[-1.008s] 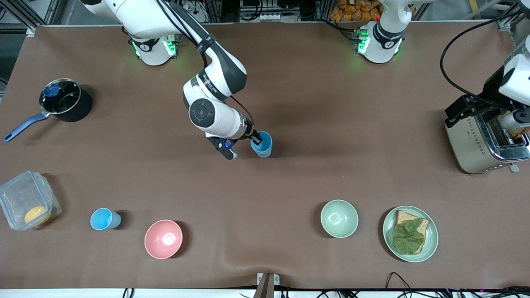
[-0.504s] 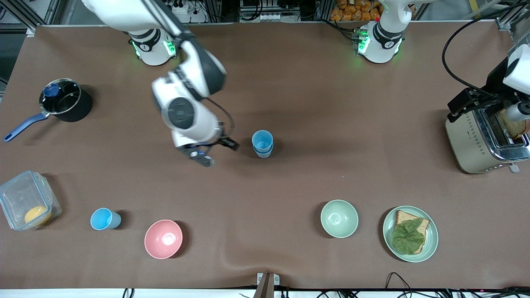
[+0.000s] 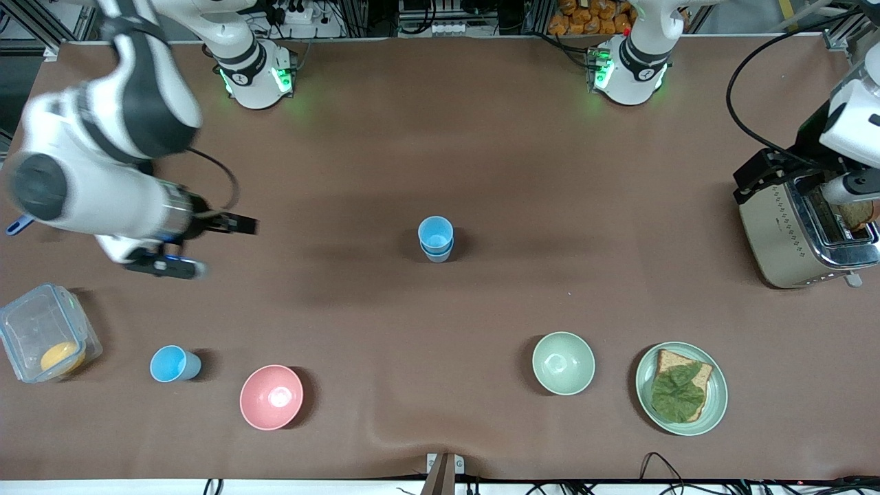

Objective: Stack blue cups with both arms

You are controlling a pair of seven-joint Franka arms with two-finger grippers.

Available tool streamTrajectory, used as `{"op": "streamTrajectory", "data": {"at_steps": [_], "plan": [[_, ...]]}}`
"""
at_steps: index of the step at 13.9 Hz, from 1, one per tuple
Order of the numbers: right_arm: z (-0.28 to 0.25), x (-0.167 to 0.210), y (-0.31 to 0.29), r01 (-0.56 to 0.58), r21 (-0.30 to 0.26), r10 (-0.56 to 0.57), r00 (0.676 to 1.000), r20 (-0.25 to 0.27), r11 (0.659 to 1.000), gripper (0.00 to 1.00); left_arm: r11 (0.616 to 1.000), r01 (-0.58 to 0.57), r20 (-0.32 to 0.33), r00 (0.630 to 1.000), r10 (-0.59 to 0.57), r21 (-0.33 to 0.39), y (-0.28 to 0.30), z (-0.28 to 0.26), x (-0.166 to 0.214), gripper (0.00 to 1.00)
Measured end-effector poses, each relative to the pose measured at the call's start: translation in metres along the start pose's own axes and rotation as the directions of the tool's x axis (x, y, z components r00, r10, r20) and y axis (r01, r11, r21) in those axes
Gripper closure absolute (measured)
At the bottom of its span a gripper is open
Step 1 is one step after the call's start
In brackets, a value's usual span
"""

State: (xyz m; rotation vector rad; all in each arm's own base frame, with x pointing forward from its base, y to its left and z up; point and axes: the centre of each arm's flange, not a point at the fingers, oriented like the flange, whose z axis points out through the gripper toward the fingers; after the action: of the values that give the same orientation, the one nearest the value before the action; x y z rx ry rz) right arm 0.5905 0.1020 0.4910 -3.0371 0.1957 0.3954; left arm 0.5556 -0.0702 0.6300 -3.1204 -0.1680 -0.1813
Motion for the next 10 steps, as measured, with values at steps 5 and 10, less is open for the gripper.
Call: {"op": "streamTrajectory", "data": {"at_steps": [5, 10], "plan": [[-0.089, -0.062, 0.038, 0.11, -0.055, -0.116, 0.986, -0.121, 0.992, 0.0, 1.0, -0.006, 0.001, 1.0, 0.006, -0.001, 0.004, 0.001, -0.001, 0.0], [-0.118, -0.078, 0.058, 0.171, -0.16, -0.2, 0.96, -0.194, 0.972, 0.0, 1.0, -0.007, 0.002, 1.0, 0.007, -0.001, 0.005, 0.003, 0.0, 0.0]]}}
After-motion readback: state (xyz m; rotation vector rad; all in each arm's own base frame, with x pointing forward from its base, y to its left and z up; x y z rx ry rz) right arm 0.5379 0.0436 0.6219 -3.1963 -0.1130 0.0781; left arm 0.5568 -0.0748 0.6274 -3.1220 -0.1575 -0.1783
